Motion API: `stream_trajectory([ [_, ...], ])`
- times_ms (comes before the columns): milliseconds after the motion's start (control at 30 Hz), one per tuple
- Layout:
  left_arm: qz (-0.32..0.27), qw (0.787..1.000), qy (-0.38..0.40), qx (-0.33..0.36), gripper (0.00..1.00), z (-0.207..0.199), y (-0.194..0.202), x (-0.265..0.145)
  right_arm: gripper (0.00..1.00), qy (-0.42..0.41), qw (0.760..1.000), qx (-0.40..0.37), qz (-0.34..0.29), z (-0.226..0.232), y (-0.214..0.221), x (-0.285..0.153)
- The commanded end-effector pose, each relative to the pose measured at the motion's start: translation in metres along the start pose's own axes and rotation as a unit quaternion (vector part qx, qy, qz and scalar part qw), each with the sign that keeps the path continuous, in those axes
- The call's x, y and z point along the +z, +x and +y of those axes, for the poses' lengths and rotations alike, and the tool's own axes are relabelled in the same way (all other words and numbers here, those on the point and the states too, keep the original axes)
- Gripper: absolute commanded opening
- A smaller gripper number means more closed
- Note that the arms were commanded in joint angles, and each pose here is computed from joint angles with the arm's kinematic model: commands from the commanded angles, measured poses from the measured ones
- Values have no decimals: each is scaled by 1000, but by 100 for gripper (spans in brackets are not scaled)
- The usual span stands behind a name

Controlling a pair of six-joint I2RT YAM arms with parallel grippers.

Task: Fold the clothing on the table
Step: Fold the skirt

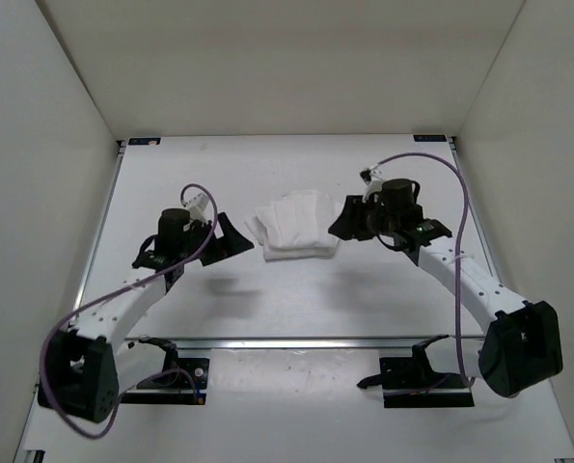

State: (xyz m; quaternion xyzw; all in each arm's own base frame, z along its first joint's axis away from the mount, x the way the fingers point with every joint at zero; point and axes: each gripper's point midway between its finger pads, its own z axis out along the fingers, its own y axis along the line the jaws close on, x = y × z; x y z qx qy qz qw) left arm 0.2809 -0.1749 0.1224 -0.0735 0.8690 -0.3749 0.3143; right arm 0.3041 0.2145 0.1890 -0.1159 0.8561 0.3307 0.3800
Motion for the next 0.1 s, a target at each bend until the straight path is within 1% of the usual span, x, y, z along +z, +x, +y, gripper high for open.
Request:
stream_trajectory([
  [0, 3, 997, -57, 49, 98, 16, 11, -31, 43, 3, 1000, -5, -22, -15, -1, -11],
  [67, -2, 995, -80, 56, 98, 25, 9, -40, 45, 21, 999, -18, -24, -24, -4, -14],
])
